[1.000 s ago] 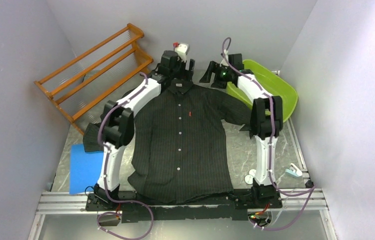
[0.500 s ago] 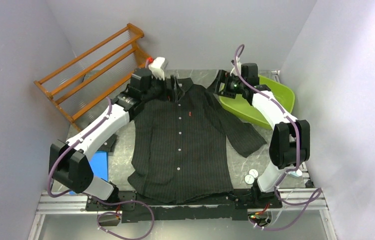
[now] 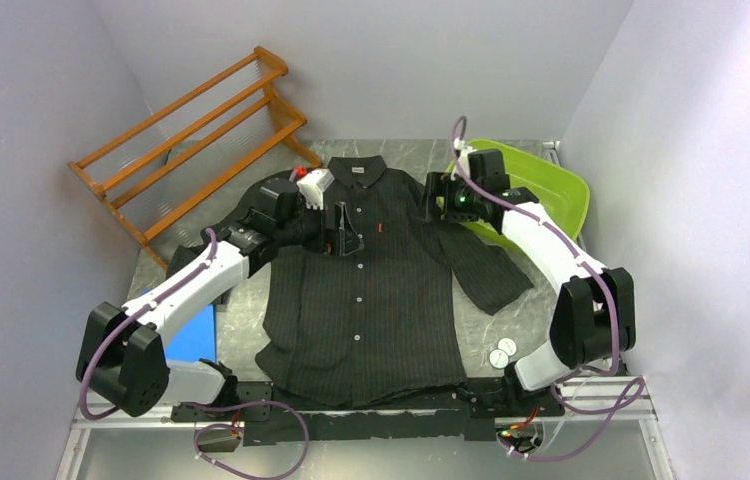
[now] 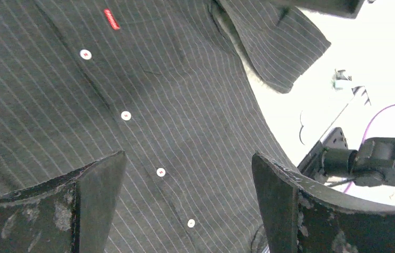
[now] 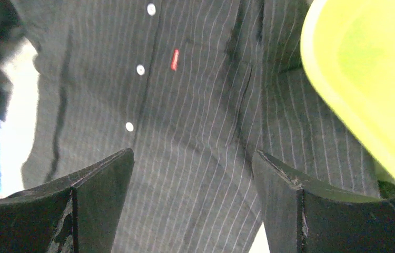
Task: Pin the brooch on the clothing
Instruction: Flatten out the clothes at the center of the board, then move the brooch to the center of the board.
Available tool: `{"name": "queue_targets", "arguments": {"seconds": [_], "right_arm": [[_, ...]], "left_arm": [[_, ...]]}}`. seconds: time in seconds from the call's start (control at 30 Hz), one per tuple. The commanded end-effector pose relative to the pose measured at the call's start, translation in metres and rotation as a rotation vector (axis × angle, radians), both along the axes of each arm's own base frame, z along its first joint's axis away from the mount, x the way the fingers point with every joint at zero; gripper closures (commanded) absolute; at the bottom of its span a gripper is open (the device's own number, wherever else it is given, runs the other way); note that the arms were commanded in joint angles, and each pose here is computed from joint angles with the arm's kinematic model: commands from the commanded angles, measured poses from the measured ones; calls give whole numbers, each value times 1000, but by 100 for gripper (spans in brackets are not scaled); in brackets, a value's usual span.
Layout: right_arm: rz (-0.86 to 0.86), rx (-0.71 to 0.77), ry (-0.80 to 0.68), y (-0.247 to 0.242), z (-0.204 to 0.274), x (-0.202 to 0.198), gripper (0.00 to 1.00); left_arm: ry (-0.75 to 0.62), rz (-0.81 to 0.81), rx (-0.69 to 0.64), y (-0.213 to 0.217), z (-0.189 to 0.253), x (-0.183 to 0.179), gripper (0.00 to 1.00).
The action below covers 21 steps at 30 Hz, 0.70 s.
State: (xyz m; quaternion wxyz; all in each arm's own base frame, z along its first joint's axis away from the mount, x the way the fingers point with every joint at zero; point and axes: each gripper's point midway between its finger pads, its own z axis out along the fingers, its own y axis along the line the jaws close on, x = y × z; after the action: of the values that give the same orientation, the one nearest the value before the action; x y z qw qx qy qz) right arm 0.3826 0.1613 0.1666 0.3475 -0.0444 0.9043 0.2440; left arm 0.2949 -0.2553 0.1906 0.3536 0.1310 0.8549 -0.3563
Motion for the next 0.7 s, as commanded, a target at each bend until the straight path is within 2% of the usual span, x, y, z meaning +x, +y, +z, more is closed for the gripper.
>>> {"name": "queue_targets", "arguments": {"seconds": [0.0,0.17,0.3,0.67], "right_arm": [[7,-149,31,-6,-27,-28,13],[27,-55,82,3,-43,-53,13],[20,54,102,3,-40,-60,13],[-65,303,25,-33,11,-48,13]], "left_arm": [[-45,-124,-87,-25,11,-15,6],[-62,-259,-78,-53,-1,-30,6],[-135,-412,-58,-89,-7,-52,6],[-287,-715,-4,-175,-33,-110,6]]}}
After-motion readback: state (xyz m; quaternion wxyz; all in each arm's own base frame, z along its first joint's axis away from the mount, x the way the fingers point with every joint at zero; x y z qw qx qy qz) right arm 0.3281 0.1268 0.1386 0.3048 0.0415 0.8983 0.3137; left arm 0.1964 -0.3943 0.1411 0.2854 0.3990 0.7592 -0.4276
